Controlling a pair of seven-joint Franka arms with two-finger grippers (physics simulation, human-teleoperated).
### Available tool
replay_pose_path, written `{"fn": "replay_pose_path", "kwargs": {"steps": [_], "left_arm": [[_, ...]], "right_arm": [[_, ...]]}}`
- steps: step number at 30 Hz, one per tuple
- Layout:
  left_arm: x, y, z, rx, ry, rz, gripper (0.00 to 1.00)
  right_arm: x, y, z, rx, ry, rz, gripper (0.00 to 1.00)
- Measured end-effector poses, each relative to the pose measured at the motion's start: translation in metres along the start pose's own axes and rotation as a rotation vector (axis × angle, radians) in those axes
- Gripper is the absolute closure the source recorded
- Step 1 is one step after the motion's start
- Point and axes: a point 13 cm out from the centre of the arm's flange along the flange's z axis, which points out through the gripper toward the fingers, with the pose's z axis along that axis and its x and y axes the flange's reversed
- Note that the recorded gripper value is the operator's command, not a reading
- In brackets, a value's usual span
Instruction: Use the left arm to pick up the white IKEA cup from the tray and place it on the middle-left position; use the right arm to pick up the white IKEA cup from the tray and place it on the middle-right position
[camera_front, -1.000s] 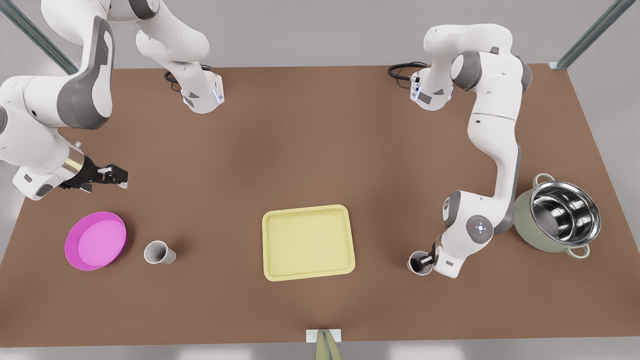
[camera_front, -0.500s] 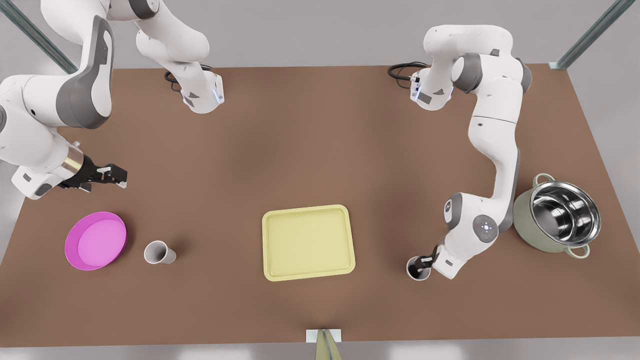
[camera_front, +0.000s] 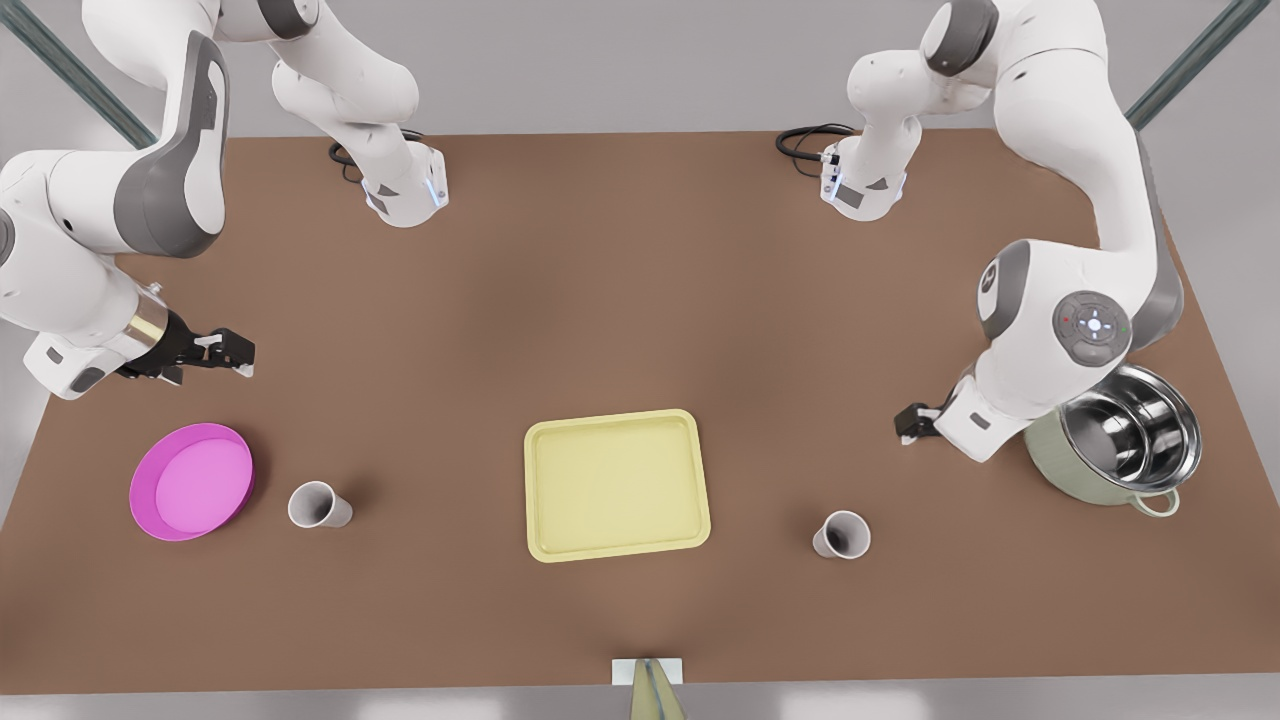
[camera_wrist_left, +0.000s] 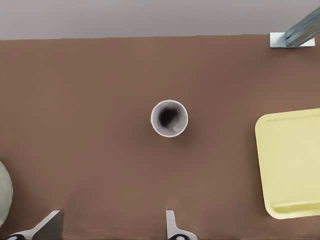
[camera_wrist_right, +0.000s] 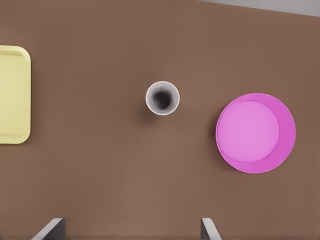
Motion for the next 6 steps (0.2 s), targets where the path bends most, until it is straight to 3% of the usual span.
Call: {"fn": "replay_pose_path", "kwargs": {"steps": [6], "left_arm": [[0.064, 0.023, -0.018, -0.018, 0.098, -0.006, 0.0]], "right_arm": [[0.001, -0.001, -0.002, 0.0, -0.002, 0.001, 0.0]]}}
